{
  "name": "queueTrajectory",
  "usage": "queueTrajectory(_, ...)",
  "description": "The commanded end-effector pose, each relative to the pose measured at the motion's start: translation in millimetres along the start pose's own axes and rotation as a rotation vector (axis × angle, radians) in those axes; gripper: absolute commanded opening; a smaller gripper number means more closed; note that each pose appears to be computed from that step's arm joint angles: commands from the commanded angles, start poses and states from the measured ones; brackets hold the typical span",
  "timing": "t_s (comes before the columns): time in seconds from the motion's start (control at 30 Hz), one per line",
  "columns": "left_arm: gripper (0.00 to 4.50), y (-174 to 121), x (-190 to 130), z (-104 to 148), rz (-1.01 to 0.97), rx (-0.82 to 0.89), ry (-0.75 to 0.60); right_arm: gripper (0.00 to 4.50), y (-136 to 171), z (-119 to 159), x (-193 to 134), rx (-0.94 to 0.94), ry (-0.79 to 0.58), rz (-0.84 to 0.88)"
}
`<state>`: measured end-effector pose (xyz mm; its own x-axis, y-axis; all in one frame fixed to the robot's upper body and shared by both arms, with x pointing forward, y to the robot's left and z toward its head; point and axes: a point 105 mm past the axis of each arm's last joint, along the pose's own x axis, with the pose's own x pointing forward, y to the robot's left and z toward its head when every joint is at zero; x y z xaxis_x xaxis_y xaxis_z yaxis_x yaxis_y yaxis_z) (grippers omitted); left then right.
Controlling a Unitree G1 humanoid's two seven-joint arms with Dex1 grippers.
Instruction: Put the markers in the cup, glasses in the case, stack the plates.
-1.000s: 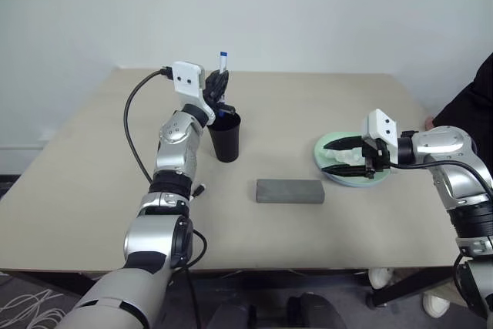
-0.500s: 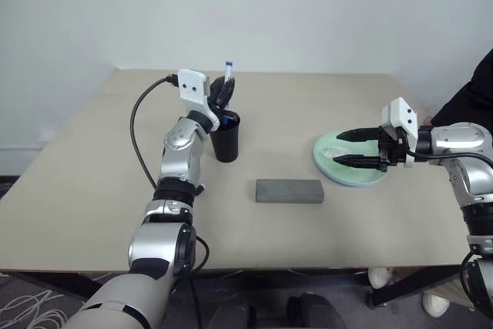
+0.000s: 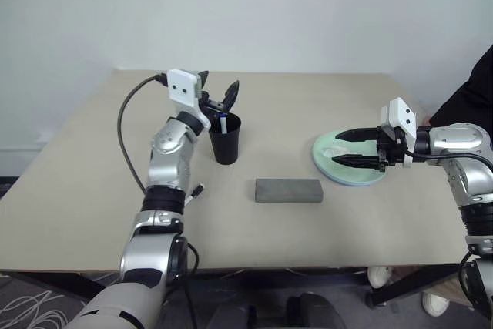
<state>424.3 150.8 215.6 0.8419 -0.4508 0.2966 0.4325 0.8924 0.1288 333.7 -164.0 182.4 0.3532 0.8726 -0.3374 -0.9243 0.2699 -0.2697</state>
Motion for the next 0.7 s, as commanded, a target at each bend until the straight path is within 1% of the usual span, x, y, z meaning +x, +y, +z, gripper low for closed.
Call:
queueTrajectory(0.03, 4.24, -8, -13, 37, -0.138, 0.082, 0.018, 2.88, -4, 12, -4, -0.041, -0.024, -0.028)
queueTrajectory(0.1, 4.24, -10, -28, 35, -0.198, 0.113, 0.126, 2.88, -5, 12, -4, -0.039, -0.024, -0.033)
queueTrajectory(0.17, 4.24, -11, -55, 37, -0.314, 0.113, 0.232, 2.88, -5, 13, -3, -0.037, -0.028, -0.036)
queueTrajectory(0.23, 4.24, -7, -82, 27, -0.376, 0.112, 0.404, 2.88, -4, 13, -2, -0.032, -0.031, -0.031)
queueTrajectory(0.3, 4.24, -1, -107, 10, -0.397, 0.076, 0.578, 2.88, -2, 12, -1, -0.026, -0.030, -0.021)
queueTrajectory(0.37, 4.24, 1, -122, 2, -0.394, 0.046, 0.668, 2.88, -4, 13, 0, -0.009, -0.028, -0.022)
queueTrajectory(0.53, 4.24, 3, -149, -20, -0.354, 0.054, 0.807, 2.88, -4, 15, 4, 0.022, -0.029, -0.022)
queueTrajectory(0.67, 4.24, -7, -160, -44, -0.337, 0.027, 0.869, 2.88, 0, 14, 6, 0.026, -0.028, -0.014)
queueTrajectory(0.7, 4.24, -6, -163, -51, -0.317, 0.049, 0.891, 2.88, -1, 14, 6, 0.027, -0.028, -0.015)
